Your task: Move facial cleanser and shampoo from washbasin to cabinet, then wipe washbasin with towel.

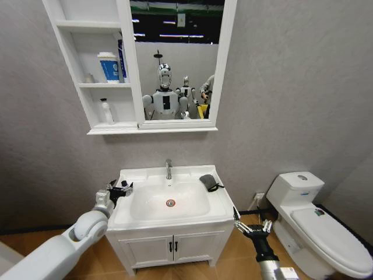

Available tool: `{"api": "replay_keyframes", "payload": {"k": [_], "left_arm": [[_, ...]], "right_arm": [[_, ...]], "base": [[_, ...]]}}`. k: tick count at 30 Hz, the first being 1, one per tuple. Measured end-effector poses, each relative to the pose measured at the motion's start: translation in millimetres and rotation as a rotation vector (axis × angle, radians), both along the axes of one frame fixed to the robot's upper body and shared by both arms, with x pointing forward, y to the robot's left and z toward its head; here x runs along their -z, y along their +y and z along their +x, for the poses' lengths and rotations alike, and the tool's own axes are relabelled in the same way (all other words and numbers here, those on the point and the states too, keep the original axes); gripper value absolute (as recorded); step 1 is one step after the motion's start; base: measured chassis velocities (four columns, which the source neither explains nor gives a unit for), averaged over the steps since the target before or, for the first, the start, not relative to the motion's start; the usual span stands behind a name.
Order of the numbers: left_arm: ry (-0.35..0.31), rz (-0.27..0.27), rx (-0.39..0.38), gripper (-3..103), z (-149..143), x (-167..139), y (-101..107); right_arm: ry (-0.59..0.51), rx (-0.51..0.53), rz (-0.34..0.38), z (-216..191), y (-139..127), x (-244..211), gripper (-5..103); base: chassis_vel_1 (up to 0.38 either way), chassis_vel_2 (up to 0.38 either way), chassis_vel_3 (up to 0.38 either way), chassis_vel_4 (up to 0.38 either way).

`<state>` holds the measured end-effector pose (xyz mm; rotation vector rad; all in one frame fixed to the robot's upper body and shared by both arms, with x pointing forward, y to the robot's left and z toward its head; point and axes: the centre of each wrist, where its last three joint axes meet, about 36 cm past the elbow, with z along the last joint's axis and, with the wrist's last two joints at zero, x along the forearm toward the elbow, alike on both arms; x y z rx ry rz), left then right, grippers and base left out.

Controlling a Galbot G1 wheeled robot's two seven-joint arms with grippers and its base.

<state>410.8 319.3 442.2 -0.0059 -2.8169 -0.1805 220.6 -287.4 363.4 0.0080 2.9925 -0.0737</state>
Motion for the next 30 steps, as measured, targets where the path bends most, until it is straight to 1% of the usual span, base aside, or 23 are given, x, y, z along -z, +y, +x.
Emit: {"api": "replay_keyframes", "payload": {"k": [2,3,5,6,9,12,13,15,17,19,21,30], "left_arm": [[0.027,-0.008,-0.020,95,5,15,0],[0.027,-0.008,-0.020,95,5,15,0],[0.047,-0.009,-0.046,94,15,28,2],[0.047,-0.009,-0.046,94,15,28,2],[0.083,-0.007,-0.095,94,29,51,9],[0.092,-0.009,-0.105,94,31,56,10],[0.102,-0.011,-0.117,94,36,64,10],[0.103,-0.013,-0.123,94,39,68,10],[0.099,-0.020,-0.137,94,51,75,10],[0.099,-0.021,-0.140,94,54,76,10],[0.096,-0.021,-0.146,94,63,79,11],[0.092,-0.033,-0.154,94,78,85,10]], "right_arm": [[0.001,0.000,0.000,0,0,1,100],[0.001,0.000,0.000,0,0,1,100],[0.000,-0.002,0.001,0,1,0,100],[0.000,-0.002,0.001,0,1,0,100],[0.000,0.002,0.001,0,0,0,100],[0.003,0.003,0.001,0,-1,1,100],[0.006,0.005,0.000,-1,-2,3,100],[0.007,0.004,0.000,-1,-3,3,100],[0.006,0.004,0.000,0,-3,3,100],[0.006,0.004,-0.001,0,-3,3,100],[0.007,0.003,-0.002,1,-4,4,100],[0.013,0.005,-0.004,2,-5,6,100]], "base": [[0.000,0.000,0.000,0.000],[0.000,0.000,0.000,0.000],[0.000,0.000,0.000,0.000],[0.000,0.000,0.000,0.000],[0.000,0.000,0.000,0.000],[0.000,0.000,0.000,0.000],[0.000,0.000,0.000,0.000],[0.000,0.000,0.000,0.000],[0.000,0.000,0.000,0.000],[0.000,0.000,0.000,0.000],[0.000,0.000,0.000,0.000],[0.000,0.000,0.000,0.000]]}}
